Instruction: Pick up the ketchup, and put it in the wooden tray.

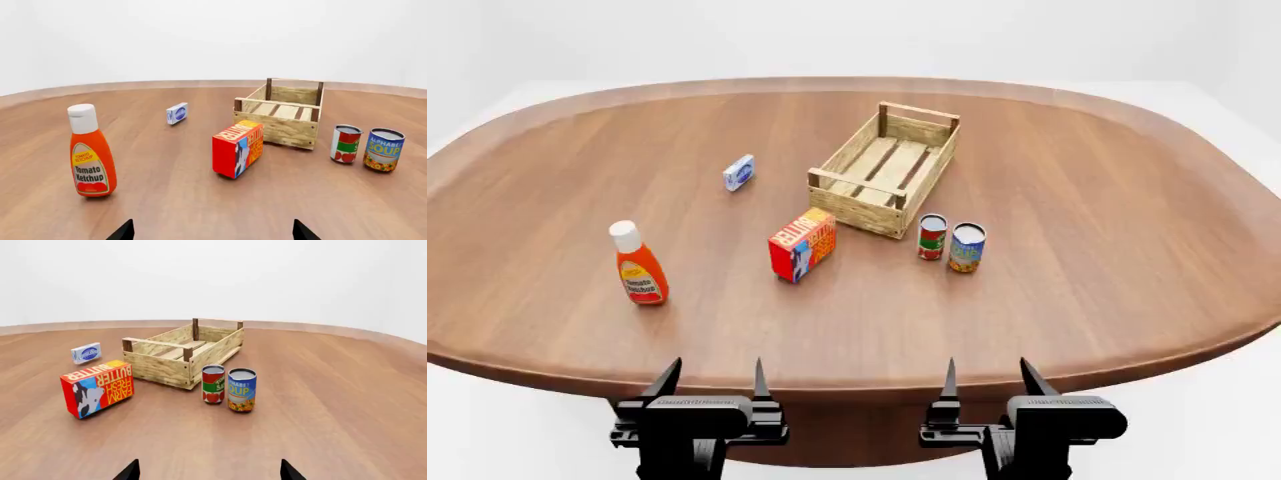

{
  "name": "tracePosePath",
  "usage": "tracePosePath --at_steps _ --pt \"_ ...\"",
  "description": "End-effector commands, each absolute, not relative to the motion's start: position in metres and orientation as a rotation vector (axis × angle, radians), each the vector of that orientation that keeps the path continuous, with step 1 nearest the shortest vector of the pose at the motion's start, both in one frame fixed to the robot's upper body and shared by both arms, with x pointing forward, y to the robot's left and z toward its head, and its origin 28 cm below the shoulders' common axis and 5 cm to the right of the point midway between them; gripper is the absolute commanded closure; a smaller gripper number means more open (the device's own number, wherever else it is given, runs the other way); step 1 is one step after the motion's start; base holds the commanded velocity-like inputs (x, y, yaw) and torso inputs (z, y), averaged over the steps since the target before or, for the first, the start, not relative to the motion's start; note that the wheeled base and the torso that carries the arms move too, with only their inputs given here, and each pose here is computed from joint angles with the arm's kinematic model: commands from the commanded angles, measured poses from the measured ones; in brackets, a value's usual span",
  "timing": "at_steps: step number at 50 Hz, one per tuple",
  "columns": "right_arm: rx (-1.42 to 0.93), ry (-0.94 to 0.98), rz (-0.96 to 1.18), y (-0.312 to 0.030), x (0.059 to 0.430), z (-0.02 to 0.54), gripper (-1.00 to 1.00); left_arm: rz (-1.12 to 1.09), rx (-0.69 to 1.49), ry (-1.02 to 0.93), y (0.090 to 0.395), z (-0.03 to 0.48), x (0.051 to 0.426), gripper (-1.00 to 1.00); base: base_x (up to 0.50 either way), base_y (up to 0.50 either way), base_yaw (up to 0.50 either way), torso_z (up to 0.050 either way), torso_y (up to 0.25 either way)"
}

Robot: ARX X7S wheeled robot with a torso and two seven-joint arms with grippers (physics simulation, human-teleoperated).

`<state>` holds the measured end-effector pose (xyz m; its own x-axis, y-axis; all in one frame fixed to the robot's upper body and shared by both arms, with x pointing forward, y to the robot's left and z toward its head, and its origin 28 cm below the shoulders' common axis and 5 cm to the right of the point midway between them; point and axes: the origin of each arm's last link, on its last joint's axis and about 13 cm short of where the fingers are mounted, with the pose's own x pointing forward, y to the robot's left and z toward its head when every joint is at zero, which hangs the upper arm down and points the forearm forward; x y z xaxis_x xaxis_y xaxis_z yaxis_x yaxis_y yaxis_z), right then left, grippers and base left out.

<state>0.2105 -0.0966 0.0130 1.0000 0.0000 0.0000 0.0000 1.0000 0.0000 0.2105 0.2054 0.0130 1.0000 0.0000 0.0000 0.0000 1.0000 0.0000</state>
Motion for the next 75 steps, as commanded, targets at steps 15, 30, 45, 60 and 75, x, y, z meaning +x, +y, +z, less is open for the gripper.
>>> tracePosePath --at_steps 15,30,45,60,75 --pt "-0.008 -0.016 0.035 -0.095 0.216 0.026 -1.00 -0.042 0.009 -0.007 0.205 0.020 0.211 -1.00 0.00 0.00 0.00 0.000 0.000" --pt "-0.026 -0.039 0.078 -0.103 0.225 0.049 -1.00 -0.083 0.001 -0.038 0.200 0.045 0.219 -1.00 0.00 -0.43 0.00 0.000 0.000" --pt "-0.047 -0.058 0.087 -0.110 0.238 0.068 -1.00 -0.107 0.030 -0.061 0.198 0.060 0.234 -1.00 0.00 -0.50 0.00 0.000 0.000" --pt "-0.048 -0.065 0.094 -0.117 0.256 0.082 -1.00 -0.110 0.042 -0.094 0.199 0.073 0.251 -1.00 0.00 -0.50 0.00 0.000 0.000" --pt "-0.022 -0.071 0.137 -0.132 0.280 0.126 -1.00 -0.057 0.062 -0.126 0.207 0.109 0.299 -1.00 0.00 -0.16 0.00 0.000 0.000"
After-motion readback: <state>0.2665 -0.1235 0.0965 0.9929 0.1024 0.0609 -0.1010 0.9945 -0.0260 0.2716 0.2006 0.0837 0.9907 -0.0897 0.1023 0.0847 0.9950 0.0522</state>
